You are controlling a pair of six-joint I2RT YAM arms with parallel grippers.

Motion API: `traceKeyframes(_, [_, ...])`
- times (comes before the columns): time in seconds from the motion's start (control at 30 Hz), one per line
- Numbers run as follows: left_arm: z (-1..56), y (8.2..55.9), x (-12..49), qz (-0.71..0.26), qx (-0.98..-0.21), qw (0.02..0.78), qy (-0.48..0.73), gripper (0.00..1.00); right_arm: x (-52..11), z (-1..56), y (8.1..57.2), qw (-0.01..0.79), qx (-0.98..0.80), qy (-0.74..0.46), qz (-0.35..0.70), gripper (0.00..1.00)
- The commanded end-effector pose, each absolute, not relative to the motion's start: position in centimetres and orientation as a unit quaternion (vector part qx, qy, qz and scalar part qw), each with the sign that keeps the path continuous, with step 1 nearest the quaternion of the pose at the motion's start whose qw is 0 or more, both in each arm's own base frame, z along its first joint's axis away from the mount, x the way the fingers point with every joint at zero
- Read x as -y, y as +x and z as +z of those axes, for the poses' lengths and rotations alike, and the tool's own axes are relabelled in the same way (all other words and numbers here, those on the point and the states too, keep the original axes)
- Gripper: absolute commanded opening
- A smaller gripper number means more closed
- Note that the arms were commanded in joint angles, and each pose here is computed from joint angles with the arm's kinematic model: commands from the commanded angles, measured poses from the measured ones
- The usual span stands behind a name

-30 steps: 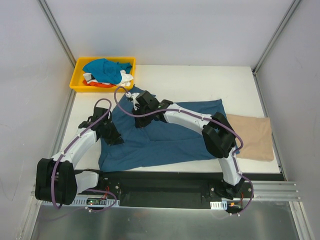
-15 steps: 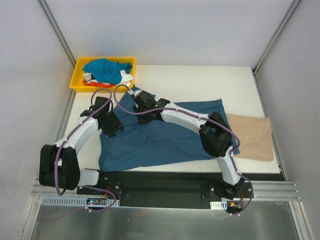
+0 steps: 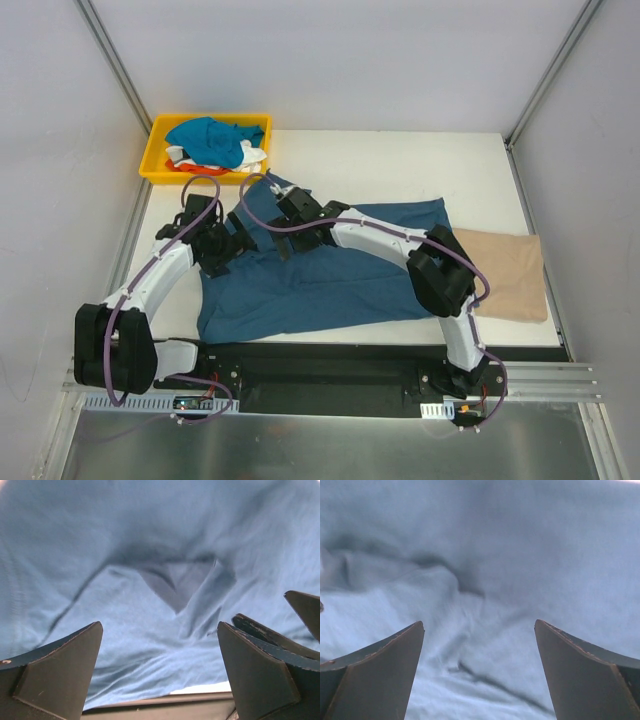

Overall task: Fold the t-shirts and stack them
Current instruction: Fold the tshirt

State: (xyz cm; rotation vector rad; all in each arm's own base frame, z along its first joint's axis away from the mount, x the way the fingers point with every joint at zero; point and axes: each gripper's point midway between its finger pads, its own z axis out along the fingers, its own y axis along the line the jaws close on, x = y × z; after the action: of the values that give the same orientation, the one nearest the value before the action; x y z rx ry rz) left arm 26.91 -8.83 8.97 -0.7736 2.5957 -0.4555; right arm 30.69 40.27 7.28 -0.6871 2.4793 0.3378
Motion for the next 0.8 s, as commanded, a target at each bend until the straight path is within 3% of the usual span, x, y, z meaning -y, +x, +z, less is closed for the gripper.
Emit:
traceKeyframes(0.0, [9.2,25.1,11.1,-0.23,-0.922,0.177,-0.257,0.99,-38.8,11.6,29.4,0.296,-0.914,-0.226,0.16,0.97])
traceKeyframes(0.33, [8.2,26.2,14.1,-0.291,-0.917,0.147,-0.231,0.99,-29.8,13.4,28.5,0.337,-0.922,-0.154,0.11,0.97])
traceKeyframes(0.77, [6.9,33.0,15.0,-0.273,-0.92,0.147,-0.24,0.99,-19.0,12.1,27.5,0.323,-0.944,-0.065,-0.002,0.97])
